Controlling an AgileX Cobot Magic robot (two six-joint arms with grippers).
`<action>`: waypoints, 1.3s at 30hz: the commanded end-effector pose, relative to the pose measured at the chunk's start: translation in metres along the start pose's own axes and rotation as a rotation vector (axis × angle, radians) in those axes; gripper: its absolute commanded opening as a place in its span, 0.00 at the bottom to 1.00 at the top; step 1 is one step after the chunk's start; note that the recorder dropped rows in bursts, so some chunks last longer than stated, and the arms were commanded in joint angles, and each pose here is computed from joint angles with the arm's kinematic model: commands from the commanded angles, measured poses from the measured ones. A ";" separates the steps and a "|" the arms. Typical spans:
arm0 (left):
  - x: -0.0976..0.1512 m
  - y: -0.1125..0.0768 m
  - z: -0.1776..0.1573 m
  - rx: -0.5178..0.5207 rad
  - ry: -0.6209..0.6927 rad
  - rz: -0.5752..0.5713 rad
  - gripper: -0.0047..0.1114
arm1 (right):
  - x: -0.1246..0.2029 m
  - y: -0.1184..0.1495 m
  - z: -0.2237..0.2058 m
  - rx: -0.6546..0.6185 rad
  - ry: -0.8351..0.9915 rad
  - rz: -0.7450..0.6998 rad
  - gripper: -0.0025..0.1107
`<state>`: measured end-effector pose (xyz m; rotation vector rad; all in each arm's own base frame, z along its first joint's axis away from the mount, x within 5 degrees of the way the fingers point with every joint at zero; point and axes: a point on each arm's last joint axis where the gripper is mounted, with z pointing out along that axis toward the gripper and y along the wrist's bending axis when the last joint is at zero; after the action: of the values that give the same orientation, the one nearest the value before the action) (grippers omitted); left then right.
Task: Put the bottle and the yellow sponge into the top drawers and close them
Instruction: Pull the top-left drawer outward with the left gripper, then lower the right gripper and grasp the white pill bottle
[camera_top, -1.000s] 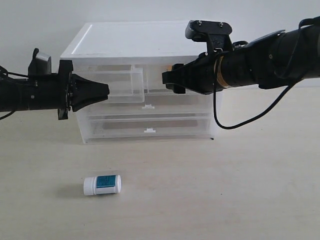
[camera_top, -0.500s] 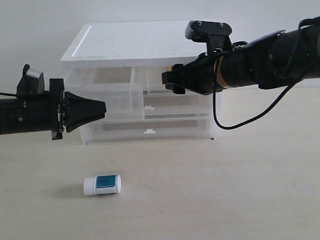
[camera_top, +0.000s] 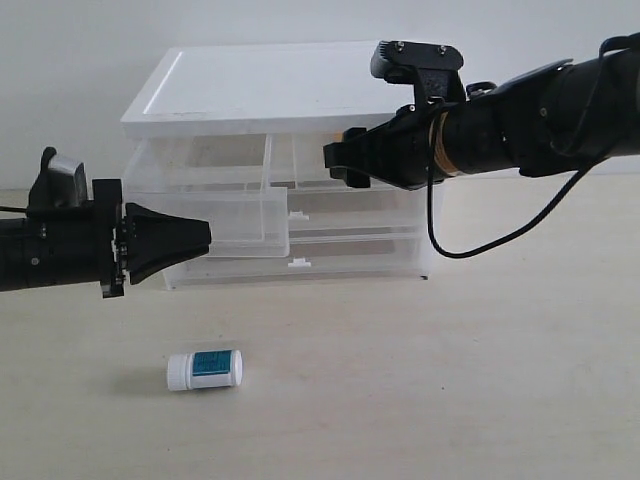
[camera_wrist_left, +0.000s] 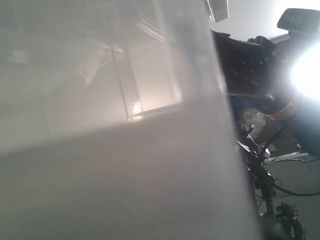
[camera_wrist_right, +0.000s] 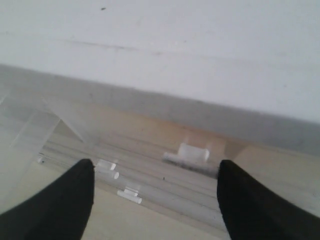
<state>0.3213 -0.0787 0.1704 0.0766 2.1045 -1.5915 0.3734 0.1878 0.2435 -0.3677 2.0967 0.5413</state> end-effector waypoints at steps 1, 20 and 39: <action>0.003 -0.003 -0.001 0.009 0.021 0.041 0.10 | -0.007 -0.002 -0.001 -0.011 -0.017 -0.012 0.59; 0.005 0.009 -0.021 -0.039 0.044 0.054 0.61 | 0.025 -0.001 -0.004 -0.150 0.125 0.069 0.59; 0.024 0.038 -0.060 -0.185 -0.012 0.036 0.61 | 0.115 0.041 -0.011 -0.523 0.348 -0.375 0.59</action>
<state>0.2962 -0.0192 0.1412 0.0315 2.1894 -1.4177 0.2946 0.1975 0.1693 -1.0090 2.2098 0.8998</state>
